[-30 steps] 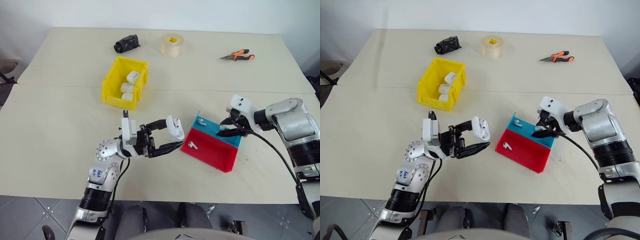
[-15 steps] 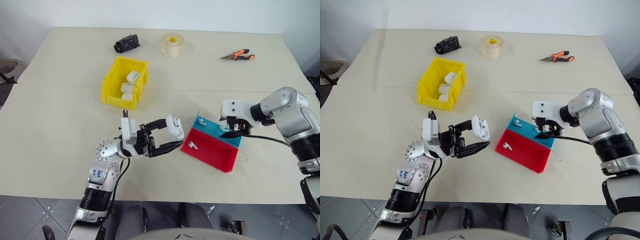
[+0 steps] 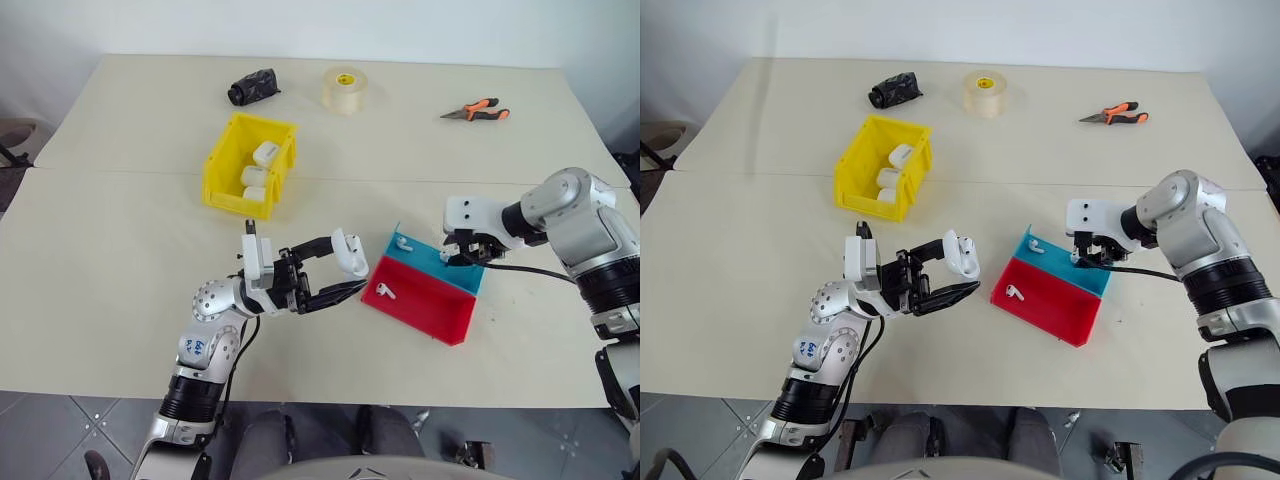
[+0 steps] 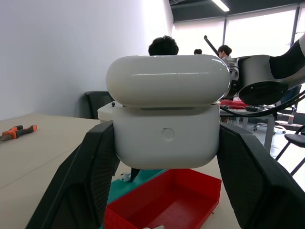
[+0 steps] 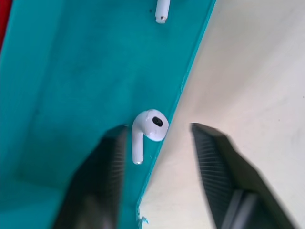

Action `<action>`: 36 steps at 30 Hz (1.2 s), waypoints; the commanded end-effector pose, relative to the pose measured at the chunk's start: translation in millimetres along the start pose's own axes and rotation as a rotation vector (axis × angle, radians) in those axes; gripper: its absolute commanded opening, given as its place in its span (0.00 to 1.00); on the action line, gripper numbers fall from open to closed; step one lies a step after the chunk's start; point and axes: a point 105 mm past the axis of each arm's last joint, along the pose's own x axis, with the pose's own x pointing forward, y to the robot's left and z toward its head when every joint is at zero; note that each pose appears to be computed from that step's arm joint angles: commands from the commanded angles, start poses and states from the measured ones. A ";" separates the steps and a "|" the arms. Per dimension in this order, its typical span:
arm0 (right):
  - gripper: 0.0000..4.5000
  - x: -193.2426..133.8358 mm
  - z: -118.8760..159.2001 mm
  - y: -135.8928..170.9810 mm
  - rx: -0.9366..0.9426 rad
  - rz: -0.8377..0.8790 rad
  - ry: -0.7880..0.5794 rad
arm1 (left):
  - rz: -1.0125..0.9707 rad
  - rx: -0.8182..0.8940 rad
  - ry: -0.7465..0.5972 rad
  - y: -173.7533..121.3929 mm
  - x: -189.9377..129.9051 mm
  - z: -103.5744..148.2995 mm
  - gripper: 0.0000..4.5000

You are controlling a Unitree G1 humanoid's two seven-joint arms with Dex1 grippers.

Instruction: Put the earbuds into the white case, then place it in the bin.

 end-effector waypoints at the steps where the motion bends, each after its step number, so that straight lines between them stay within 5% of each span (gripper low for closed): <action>1: 0.30 -4.0 3.4 -5.0 -0.018 -0.018 0.004 | -0.011 0.037 -0.040 -0.1 3.8 11.1 0.62; 12: 0.30 -1.9 4.6 -2.4 -0.026 0.004 0.000 | -0.011 0.038 -0.042 -0.3 4.4 11.7 0.62; 16: 0.12 -0.3 4.5 -0.4 -0.025 0.015 -0.003 | -0.010 0.038 -0.043 -0.5 4.7 12.1 0.62; 25: 0.12 -6.2 7.2 -2.8 0.017 -0.028 -0.054 | -0.011 0.034 -0.040 -1.1 4.2 11.9 0.62; 36: 0.12 -47.2 51.3 6.7 0.493 -0.023 -0.702 | -0.014 0.001 -0.031 15.3 7.0 11.5 0.62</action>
